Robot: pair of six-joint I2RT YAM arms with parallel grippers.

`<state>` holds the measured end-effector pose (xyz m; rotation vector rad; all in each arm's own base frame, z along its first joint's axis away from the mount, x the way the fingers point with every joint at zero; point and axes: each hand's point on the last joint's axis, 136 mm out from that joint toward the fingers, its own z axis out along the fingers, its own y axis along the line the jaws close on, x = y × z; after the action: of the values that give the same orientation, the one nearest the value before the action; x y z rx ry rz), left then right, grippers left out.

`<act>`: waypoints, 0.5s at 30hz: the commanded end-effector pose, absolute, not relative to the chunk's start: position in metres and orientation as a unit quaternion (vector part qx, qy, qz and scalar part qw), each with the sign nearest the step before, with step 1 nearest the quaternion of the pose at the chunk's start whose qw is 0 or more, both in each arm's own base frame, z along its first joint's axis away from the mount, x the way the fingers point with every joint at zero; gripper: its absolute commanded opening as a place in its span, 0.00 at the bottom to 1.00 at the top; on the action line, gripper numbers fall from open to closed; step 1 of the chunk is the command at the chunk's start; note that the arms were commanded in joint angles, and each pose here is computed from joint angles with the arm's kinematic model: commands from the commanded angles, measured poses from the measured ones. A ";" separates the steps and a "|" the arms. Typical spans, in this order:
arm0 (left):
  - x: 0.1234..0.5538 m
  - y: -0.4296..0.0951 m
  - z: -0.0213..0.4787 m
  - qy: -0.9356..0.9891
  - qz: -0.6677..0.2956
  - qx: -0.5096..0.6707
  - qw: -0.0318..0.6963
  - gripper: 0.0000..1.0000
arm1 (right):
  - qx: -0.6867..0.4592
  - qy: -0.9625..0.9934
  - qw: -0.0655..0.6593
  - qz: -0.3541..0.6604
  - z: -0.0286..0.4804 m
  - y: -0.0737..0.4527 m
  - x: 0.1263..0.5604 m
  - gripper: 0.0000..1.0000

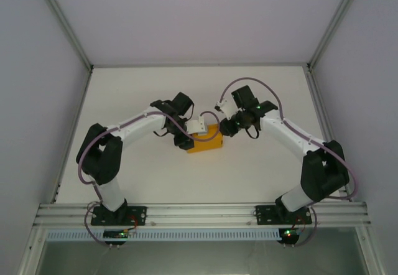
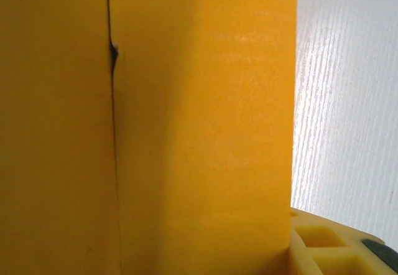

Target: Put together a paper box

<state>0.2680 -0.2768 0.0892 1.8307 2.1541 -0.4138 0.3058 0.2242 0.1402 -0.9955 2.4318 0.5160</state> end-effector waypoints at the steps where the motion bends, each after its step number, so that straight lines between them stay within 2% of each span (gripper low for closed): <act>1: 0.265 -0.281 0.090 0.746 -0.164 0.632 0.130 0.43 | -0.360 0.888 0.216 0.187 0.142 0.230 0.306 0.09; 4: 0.266 -0.281 0.088 0.749 -0.162 0.630 0.125 0.43 | -0.339 0.898 0.212 0.185 0.143 0.234 0.307 0.00; 10: 0.270 -0.279 0.080 0.759 -0.152 0.622 0.115 0.45 | -0.266 0.916 0.219 0.203 0.151 0.238 0.306 0.00; 15: 0.271 -0.280 0.078 0.762 -0.153 0.619 0.115 0.46 | -0.188 0.926 0.211 0.249 0.136 0.242 0.298 0.00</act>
<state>0.2710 -0.2753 0.0886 1.8079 2.2109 -0.4193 0.3105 0.2288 0.1370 -0.6694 2.5393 0.5425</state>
